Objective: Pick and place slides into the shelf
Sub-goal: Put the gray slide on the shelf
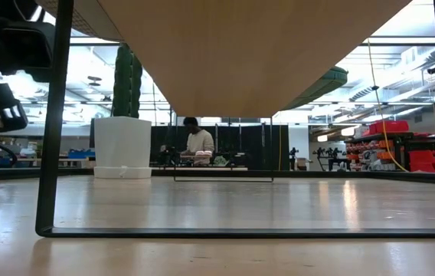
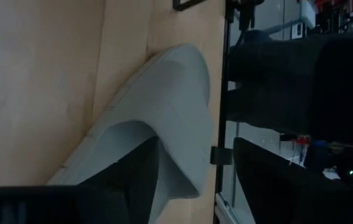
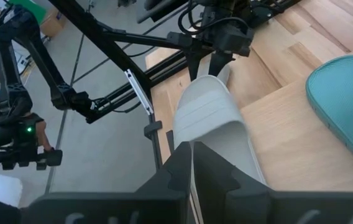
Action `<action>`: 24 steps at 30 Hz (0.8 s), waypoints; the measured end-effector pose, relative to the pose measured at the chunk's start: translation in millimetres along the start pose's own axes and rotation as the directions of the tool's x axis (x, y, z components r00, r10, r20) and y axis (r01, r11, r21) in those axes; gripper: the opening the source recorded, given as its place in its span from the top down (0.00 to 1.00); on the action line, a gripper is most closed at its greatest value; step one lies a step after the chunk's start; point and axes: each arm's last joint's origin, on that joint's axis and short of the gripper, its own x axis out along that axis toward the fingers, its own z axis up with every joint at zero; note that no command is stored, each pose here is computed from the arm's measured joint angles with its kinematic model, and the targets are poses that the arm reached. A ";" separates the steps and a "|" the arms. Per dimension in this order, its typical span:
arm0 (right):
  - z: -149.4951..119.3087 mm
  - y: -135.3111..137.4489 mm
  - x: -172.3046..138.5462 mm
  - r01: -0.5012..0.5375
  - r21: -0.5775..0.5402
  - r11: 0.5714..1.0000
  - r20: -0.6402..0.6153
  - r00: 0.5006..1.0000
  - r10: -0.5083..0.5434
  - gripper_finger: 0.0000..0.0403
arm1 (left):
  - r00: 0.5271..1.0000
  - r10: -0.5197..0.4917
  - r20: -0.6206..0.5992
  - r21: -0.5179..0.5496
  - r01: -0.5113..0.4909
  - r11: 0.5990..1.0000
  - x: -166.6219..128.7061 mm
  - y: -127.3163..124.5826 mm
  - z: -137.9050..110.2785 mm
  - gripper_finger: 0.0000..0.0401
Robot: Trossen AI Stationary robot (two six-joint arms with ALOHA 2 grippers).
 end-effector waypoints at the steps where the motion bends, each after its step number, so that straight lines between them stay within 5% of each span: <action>1: -0.1 0.1 0.0 0.000 0.000 1.000 0.000 1.000 0.000 0.94 | 1.000 0.002 -0.003 0.005 -0.002 1.000 0.8 -0.9 -1.2 0.47; 11: 0.0 0.2 -0.1 -0.001 -0.002 1.000 0.000 1.000 0.001 0.94 | 0.994 0.106 -0.037 -0.026 -0.107 0.994 24.0 4.5 -8.3 0.50; 24: 0.1 0.1 -0.1 -0.001 0.001 1.000 0.001 1.000 0.001 0.94 | 1.000 0.025 -0.006 -0.035 -0.025 0.999 56.7 4.7 -2.0 0.56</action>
